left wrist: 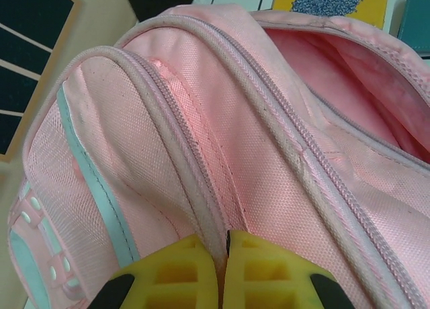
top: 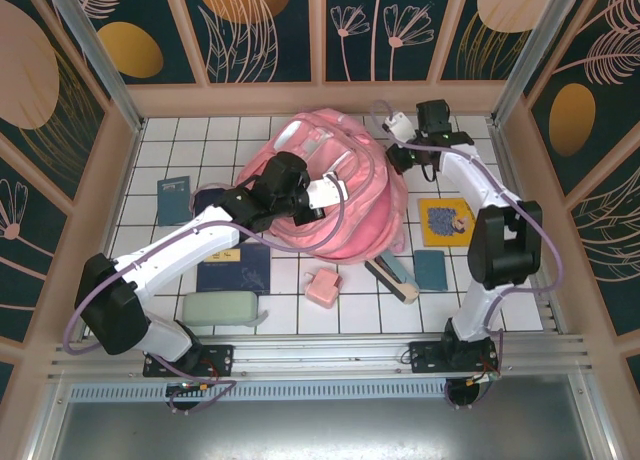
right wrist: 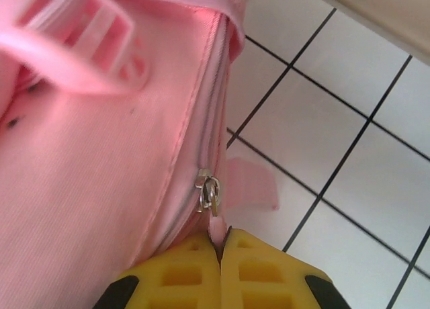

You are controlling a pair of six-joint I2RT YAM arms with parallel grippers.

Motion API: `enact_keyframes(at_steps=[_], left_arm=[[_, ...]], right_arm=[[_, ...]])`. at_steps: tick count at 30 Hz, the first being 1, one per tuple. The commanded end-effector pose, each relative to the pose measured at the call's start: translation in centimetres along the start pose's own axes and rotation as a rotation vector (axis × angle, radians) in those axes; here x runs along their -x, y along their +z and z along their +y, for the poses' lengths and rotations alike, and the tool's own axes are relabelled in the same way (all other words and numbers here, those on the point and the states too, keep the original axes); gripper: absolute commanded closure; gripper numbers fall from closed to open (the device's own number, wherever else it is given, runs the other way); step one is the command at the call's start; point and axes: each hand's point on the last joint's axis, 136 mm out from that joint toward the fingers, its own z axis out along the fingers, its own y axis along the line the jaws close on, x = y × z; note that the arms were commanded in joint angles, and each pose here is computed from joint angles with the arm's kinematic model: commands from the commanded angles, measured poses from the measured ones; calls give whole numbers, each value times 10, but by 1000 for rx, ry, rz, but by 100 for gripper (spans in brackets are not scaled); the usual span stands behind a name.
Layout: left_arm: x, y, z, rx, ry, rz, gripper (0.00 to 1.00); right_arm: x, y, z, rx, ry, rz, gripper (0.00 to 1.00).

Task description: Pack the student bag

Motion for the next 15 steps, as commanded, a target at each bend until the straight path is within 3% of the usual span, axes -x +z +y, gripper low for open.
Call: enact_keyframes(at_steps=[1, 15], left_arm=[[71, -31, 3, 9, 144, -272, 100], [70, -19, -4, -29, 154, -277, 100]], right_arm=[[35, 11, -22, -45, -27, -86, 92], [78, 49, -31, -23, -52, -176, 90]])
